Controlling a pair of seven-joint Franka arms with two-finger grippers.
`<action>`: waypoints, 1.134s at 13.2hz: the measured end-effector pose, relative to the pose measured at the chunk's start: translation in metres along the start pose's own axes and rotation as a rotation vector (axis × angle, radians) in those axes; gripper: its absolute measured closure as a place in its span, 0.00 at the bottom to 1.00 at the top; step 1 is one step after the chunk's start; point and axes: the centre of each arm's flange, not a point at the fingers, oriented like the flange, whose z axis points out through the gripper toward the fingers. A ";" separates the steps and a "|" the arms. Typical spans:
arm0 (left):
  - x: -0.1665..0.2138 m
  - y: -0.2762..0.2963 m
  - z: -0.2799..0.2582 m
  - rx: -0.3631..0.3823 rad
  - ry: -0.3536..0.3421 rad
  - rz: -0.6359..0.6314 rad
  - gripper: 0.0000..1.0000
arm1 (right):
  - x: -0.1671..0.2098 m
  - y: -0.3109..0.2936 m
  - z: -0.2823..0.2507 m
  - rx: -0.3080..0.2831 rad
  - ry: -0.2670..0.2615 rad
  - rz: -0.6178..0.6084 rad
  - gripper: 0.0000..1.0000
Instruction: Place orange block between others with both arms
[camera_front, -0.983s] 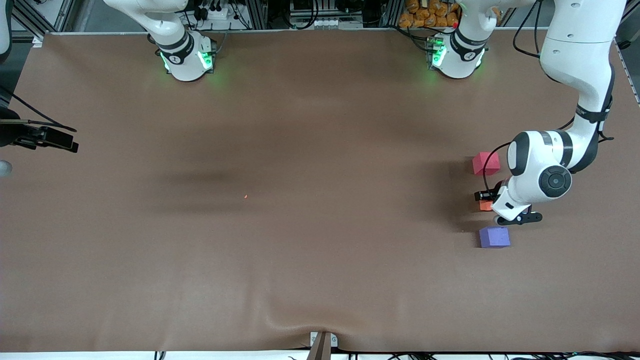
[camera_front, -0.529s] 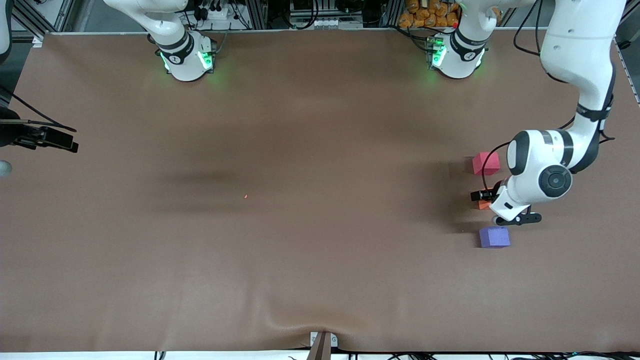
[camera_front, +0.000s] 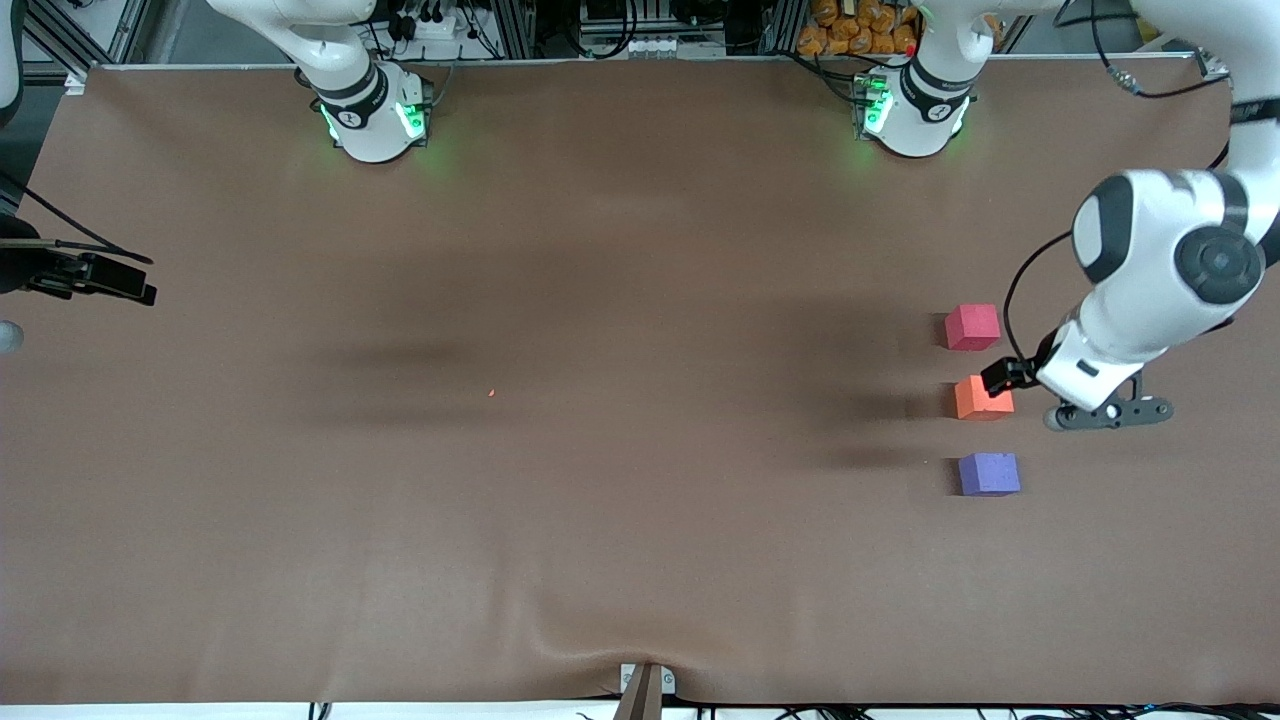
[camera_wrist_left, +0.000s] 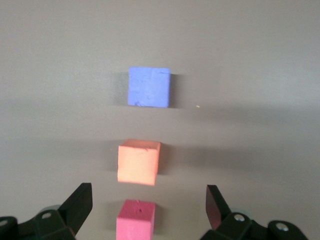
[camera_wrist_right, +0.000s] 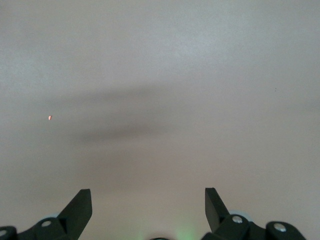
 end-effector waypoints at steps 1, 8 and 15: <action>0.000 0.007 -0.017 0.001 -0.009 0.011 0.00 | 0.000 0.000 0.000 0.000 0.000 0.000 0.00; -0.007 0.014 -0.129 0.013 -0.033 0.021 0.00 | 0.000 0.000 0.000 0.000 0.001 0.000 0.00; -0.035 0.015 -0.218 0.002 -0.089 0.059 0.00 | 0.000 -0.002 0.000 0.000 0.000 -0.003 0.00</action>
